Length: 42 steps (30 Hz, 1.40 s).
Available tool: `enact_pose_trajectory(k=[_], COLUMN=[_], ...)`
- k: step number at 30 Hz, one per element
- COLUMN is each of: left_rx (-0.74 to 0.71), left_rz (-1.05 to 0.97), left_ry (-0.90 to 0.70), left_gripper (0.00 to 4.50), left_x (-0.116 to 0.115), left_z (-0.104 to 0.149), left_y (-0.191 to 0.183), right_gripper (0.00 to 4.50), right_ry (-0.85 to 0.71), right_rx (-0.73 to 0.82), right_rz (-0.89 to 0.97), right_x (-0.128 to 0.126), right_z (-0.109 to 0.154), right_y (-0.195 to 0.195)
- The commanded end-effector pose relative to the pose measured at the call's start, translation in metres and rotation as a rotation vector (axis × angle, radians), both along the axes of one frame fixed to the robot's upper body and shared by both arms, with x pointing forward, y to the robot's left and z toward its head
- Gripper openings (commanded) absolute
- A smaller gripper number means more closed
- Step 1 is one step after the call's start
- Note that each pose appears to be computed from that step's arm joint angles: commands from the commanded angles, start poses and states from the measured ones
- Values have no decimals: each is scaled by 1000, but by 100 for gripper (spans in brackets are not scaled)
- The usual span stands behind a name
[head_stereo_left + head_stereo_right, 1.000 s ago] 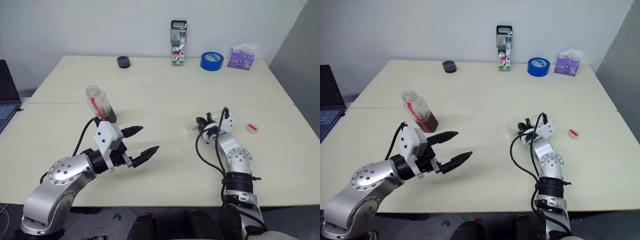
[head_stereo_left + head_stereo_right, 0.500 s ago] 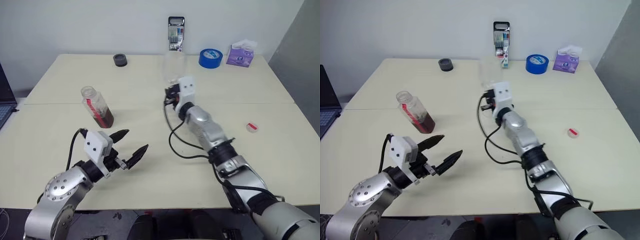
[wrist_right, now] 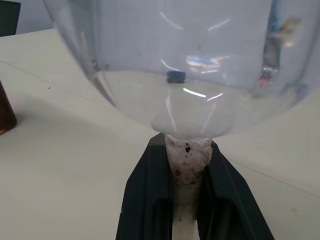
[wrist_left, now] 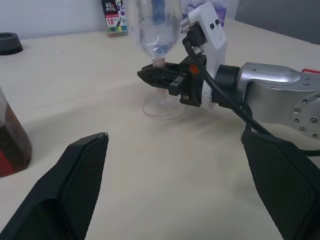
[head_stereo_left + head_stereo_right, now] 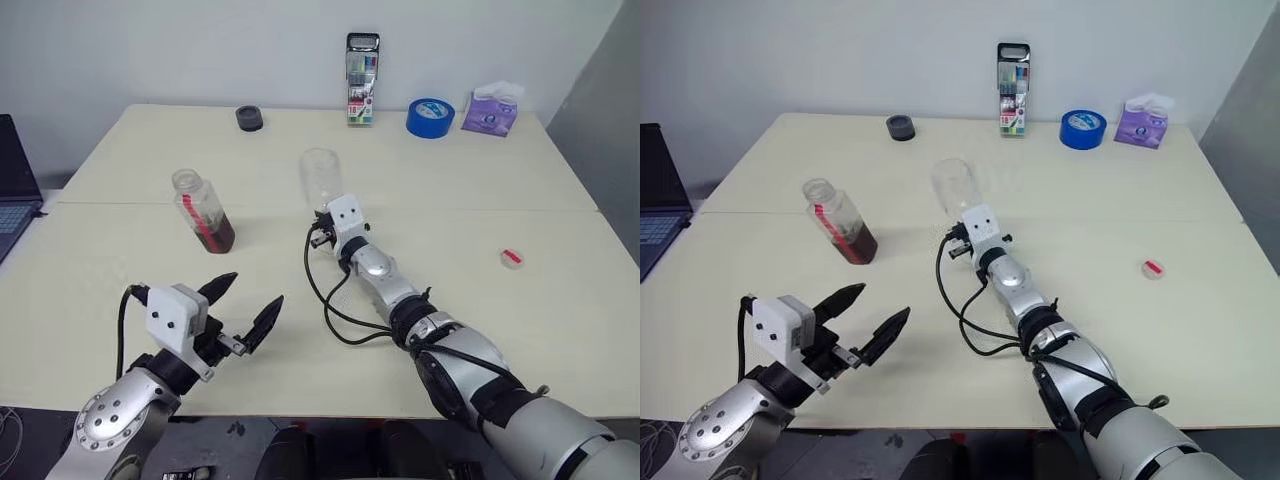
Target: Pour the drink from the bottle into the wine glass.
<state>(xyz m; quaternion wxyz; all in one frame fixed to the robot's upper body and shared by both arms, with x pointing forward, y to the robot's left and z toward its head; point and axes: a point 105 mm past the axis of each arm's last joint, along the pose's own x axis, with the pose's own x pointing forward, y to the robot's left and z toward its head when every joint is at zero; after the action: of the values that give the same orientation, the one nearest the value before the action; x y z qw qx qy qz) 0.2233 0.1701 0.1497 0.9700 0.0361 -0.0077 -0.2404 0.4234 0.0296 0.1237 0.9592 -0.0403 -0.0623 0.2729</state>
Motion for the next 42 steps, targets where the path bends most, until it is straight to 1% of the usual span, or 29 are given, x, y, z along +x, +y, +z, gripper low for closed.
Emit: enact_pose_trajectory(k=[1,12,14,15,16,24,25,30,31,34,36,38,40,42], left_rx=[3,10,17,19,21,24,24,15,13,25,24,20,15,27], left_rz=[0,-1,-5,-9,-11,-19,-19,0,5,14,31,60,115,201], left_ry=[-49,-47,-45,-45,-45,-54,-55,-61,-61,-64,-72,-82,-92,-97], left_gripper=[450,450,450,450,450,450,450,450,450,450,450,450,450,450], left_x=[-2,-1,0,0,0,5,5,8,9,11,14,17,22,27], left_z=[11,9,8,8,8,10,11,11,11,9,9,10,9,7], left_y=[-1,3,3,3,3,2,2,3,3,4,6,10,17,26], right_gripper=[23,23,96,114,144,421,447,447,447,447,447,447,447,447], right_ry=[-29,-9,-22,-26,-27,-42,-46,-70,-89,-136,-155,-147,-162,-138], right_rx=[54,12,-18,-24,-26,-25,-23,-1,-8,-36,-55,-74,-135,-164], right_rz=[38,46,22,17,15,10,9,18,44,93,105,149,250,352], right_x=[-10,-18,-17,-17,-17,-16,-16,-15,-17,-26,-34,-46,-67,-88], right_z=[5,-13,-15,-16,-16,-14,-14,-14,-15,-17,-14,-8,2,14], right_y=[17,19,16,16,16,12,10,-9,-16,-45,-69,-86,-95,-105])
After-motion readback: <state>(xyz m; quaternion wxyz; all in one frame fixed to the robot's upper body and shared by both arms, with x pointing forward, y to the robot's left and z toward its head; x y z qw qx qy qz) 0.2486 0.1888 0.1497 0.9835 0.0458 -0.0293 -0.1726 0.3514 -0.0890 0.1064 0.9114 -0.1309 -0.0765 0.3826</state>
